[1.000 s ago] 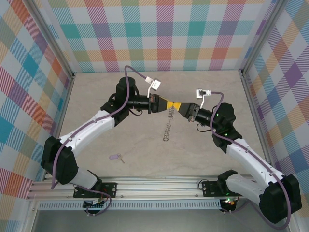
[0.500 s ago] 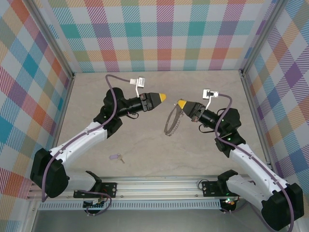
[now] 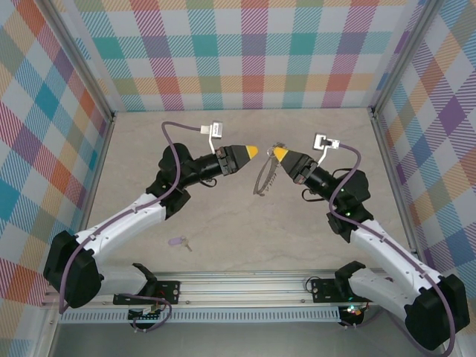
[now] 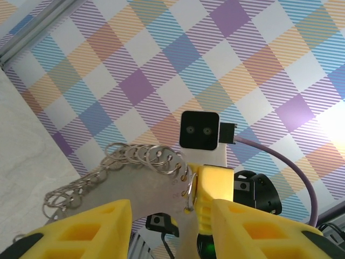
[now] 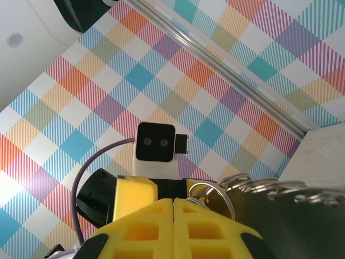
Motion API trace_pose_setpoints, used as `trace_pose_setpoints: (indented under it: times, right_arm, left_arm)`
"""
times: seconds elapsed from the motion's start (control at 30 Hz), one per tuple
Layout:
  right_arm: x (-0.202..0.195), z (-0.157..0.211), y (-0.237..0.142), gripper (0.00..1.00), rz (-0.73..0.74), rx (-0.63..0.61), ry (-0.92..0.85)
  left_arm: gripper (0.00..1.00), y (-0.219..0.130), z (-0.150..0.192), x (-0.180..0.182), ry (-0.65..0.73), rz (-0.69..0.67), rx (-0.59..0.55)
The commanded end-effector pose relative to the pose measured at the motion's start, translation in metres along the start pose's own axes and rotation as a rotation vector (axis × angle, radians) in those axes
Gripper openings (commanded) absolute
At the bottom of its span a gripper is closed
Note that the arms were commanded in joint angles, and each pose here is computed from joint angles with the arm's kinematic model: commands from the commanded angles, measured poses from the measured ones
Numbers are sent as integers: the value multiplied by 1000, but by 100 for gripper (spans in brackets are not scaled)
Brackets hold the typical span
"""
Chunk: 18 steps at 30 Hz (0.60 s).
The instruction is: Put the keys on the keyring
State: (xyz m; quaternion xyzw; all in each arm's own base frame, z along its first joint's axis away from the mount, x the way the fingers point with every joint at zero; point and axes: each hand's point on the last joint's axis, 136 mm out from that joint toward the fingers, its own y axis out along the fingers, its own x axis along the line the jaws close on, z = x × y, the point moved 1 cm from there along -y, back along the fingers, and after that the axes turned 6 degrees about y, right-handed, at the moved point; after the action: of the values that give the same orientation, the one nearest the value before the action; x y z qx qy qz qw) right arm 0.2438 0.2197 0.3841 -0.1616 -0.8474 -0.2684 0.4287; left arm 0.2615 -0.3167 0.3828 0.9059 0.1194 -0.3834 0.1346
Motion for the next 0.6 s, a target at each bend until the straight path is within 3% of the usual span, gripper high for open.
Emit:
trace_pose_setpoints:
  times: [0.0, 0.57]
  right_arm:
    - [30, -11, 3, 0, -98, -52, -32]
    - [25, -7, 21, 0, -119, -39, 5]
  left_arm:
    - [42, 1, -9, -28, 38, 77, -40]
    - [39, 10, 6, -26, 31, 95, -19]
